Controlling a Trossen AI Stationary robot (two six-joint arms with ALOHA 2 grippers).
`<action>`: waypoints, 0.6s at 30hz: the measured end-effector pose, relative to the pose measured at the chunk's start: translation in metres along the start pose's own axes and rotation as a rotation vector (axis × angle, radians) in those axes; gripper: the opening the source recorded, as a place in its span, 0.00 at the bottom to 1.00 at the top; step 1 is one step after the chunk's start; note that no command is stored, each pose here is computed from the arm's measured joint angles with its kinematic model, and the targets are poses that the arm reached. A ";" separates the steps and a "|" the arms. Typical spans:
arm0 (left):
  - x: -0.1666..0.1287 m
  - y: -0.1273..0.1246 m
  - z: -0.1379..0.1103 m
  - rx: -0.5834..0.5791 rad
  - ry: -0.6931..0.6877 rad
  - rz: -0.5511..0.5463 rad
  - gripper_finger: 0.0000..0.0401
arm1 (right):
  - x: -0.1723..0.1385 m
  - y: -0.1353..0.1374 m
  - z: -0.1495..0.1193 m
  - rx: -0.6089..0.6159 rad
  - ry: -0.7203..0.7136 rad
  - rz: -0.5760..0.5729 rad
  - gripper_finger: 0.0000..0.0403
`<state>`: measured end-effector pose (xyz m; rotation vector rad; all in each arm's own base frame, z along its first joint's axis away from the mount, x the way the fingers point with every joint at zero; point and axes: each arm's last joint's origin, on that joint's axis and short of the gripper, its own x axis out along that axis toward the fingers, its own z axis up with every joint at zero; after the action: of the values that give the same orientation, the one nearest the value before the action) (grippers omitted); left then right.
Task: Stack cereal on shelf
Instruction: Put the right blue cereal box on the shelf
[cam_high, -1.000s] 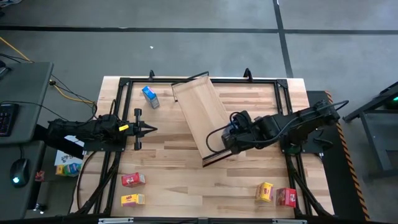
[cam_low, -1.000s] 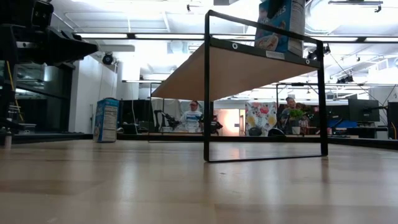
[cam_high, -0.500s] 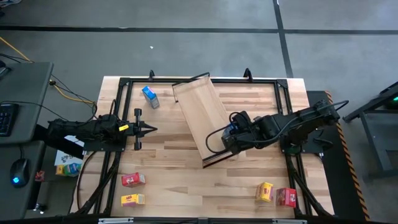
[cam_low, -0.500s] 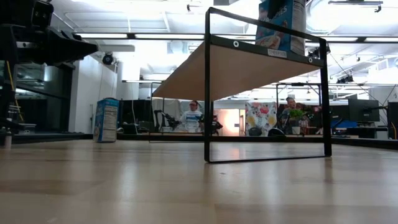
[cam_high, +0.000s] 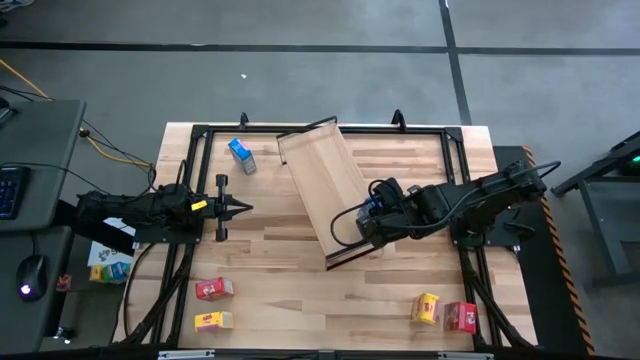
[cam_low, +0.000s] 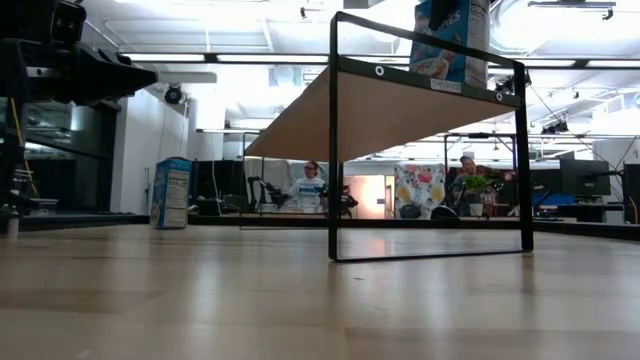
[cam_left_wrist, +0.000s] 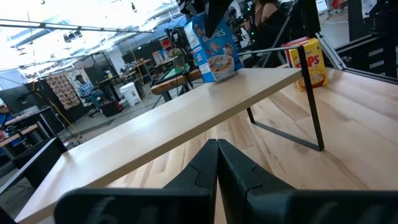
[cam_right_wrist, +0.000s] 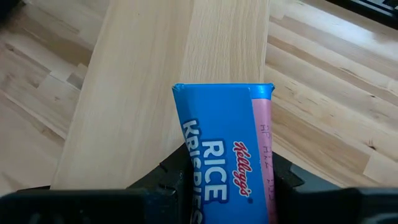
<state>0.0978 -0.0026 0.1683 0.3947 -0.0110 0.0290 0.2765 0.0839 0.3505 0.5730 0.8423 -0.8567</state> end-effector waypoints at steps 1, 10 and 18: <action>0.000 0.000 0.000 0.000 0.000 0.000 0.00 | 0.000 0.000 0.000 0.000 0.000 0.000 0.29; 0.000 0.000 0.000 0.000 0.000 0.000 0.00 | 0.000 0.000 0.000 -0.024 0.001 0.001 0.39; 0.000 0.000 0.000 0.000 0.000 0.000 0.00 | 0.000 0.000 0.000 -0.024 0.005 0.002 0.57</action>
<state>0.0978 -0.0026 0.1684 0.3947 -0.0115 0.0293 0.2766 0.0841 0.3505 0.5550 0.8551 -0.8427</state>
